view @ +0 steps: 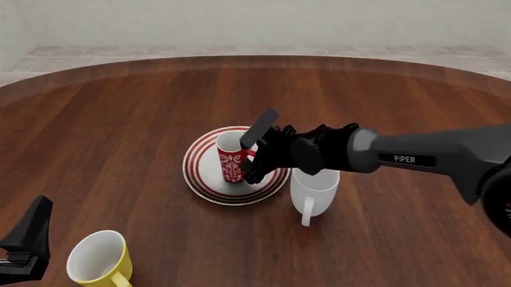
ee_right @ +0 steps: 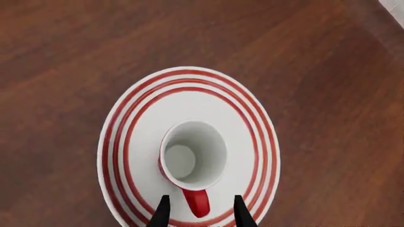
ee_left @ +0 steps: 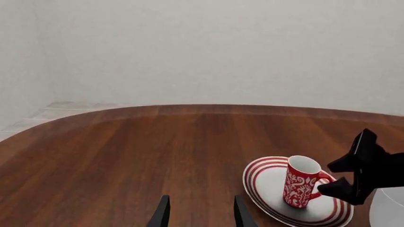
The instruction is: Pick up the red mug and put it on the plate
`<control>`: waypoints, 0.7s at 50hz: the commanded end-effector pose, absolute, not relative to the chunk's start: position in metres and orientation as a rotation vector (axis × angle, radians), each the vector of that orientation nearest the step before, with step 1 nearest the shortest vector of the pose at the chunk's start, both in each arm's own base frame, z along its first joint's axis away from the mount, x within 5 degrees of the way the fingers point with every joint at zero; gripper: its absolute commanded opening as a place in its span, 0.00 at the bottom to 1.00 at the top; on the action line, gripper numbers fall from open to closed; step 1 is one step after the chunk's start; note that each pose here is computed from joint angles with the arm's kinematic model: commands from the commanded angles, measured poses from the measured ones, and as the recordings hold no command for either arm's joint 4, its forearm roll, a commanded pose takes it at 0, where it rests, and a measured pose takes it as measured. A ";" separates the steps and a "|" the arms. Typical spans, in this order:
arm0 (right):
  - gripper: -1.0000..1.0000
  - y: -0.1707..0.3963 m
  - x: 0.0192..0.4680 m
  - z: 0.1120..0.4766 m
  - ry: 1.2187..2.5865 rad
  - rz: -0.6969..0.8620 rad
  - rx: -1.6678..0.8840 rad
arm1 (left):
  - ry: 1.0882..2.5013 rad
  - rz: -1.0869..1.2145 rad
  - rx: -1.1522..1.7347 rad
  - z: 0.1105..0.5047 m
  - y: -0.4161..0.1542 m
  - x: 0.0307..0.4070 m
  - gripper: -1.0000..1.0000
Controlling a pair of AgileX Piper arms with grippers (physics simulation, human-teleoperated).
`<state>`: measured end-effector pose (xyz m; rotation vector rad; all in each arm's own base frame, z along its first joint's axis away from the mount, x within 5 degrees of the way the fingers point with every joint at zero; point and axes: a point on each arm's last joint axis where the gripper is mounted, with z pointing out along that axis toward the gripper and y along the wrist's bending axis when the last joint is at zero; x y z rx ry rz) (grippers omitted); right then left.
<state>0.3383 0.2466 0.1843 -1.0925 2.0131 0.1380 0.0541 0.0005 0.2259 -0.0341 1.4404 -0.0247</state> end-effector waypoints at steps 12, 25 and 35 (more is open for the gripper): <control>1.00 0.218 0.301 0.269 1.940 0.156 -1.032 | 1.438 -0.025 -0.028 0.227 0.000 0.054 1.00; 1.00 0.163 0.241 0.353 1.820 0.129 -0.976 | 1.442 -0.028 -0.022 0.225 0.000 0.054 1.00; 1.00 0.122 0.193 0.392 1.741 0.105 -0.917 | 1.444 -0.028 -0.019 0.225 0.000 0.054 1.00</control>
